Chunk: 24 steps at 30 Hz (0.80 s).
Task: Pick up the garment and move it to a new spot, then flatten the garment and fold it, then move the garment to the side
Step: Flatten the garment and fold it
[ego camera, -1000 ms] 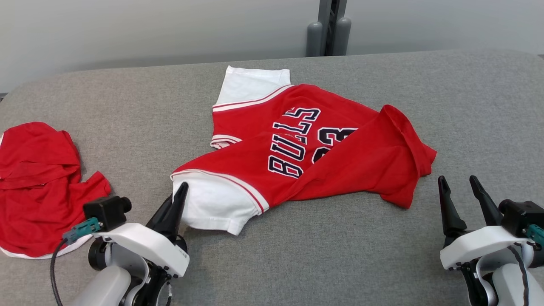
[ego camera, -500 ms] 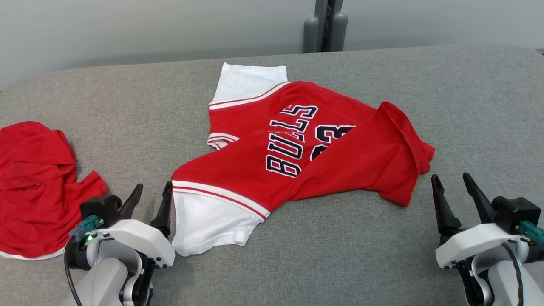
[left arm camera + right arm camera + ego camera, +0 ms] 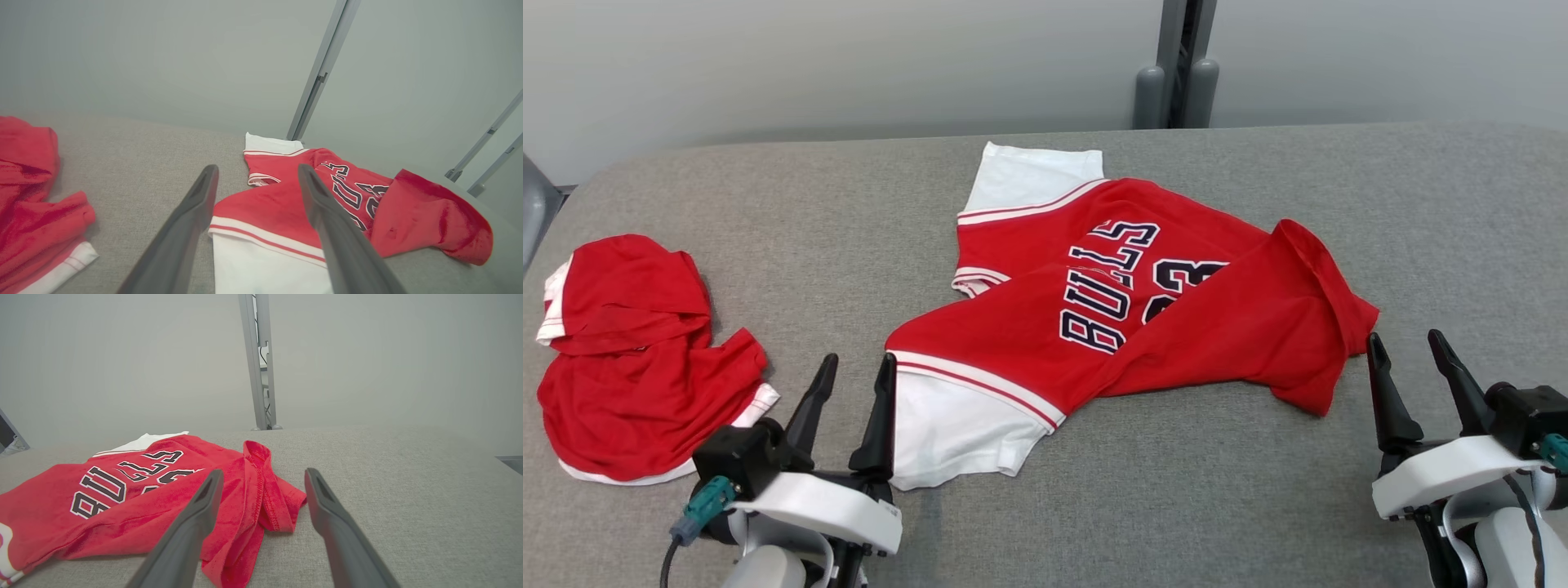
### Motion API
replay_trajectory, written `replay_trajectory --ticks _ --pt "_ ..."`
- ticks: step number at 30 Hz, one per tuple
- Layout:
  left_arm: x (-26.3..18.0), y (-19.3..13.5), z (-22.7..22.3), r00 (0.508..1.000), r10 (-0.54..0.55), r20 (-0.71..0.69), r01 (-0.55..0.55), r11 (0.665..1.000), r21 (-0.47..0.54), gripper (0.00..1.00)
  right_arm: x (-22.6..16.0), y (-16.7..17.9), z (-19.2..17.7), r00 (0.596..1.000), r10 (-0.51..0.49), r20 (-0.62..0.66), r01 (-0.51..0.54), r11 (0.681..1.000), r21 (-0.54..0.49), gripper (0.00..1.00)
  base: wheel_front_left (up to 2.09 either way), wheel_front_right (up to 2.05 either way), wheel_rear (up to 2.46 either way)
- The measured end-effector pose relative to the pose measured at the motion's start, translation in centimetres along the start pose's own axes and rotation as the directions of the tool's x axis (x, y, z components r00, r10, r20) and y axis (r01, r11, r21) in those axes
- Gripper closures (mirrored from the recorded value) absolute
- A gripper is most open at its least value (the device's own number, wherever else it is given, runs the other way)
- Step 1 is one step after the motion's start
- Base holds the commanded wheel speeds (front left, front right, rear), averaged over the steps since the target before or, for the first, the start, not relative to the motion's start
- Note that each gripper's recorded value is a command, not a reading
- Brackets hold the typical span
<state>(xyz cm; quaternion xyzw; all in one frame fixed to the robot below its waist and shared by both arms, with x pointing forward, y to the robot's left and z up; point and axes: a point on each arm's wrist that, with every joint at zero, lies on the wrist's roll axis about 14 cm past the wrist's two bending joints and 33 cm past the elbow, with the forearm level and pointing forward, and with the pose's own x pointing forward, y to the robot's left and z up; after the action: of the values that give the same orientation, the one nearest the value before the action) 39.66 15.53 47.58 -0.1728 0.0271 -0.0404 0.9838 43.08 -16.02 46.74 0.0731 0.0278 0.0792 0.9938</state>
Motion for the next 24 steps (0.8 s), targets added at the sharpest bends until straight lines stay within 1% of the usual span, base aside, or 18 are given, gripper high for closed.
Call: replay_trajectory --ticks 4,6,8,10,15,19,24 --pt "-1.1 -0.1 -0.8 1.000 0.005 -0.011 -0.005 1.000 -0.011 0.00 0.7 1.0 -0.4 0.999 0.042 -0.017 -0.042 0.999 -0.017 0.00 0.00 0.00 0.00" --pt "-1.2 -0.1 -1.0 1.000 0.004 -0.012 -0.004 1.000 -0.012 0.00 1.7 1.4 -0.8 0.997 0.061 -0.055 -0.062 0.998 -0.032 0.00 0.00 0.00 0.00" --pt "-1.3 0.1 -1.3 1.000 0.007 -0.018 -0.007 1.000 -0.013 0.00 2.9 1.5 -0.9 0.993 0.080 -0.086 -0.086 0.994 -0.072 0.00 0.00 0.00 0.00" --pt "-1.2 0.2 -1.4 1.000 0.011 -0.020 -0.012 1.000 -0.013 0.00 4.3 1.3 -1.0 0.988 0.085 -0.128 -0.098 0.990 -0.102 0.00 0.00 0.00 0.00" --pt "-1.4 0.9 -2.5 0.998 0.030 -0.052 -0.031 0.999 -0.021 0.00 7.5 1.5 -2.2 0.968 0.090 -0.234 -0.122 0.985 -0.125 0.00 0.00 0.00 0.00" --pt "-1.3 1.6 -3.0 0.997 0.052 -0.065 -0.054 0.998 -0.027 0.00 9.1 1.3 -3.6 0.945 0.088 -0.315 -0.147 0.974 -0.169 0.00 0.00 0.00 0.00" --pt "-1.7 2.6 -3.6 0.993 0.084 -0.085 -0.086 0.996 -0.028 0.00 10.5 1.7 -4.7 0.928 0.093 -0.362 -0.169 0.968 -0.185 0.00 0.00 0.00 0.00"
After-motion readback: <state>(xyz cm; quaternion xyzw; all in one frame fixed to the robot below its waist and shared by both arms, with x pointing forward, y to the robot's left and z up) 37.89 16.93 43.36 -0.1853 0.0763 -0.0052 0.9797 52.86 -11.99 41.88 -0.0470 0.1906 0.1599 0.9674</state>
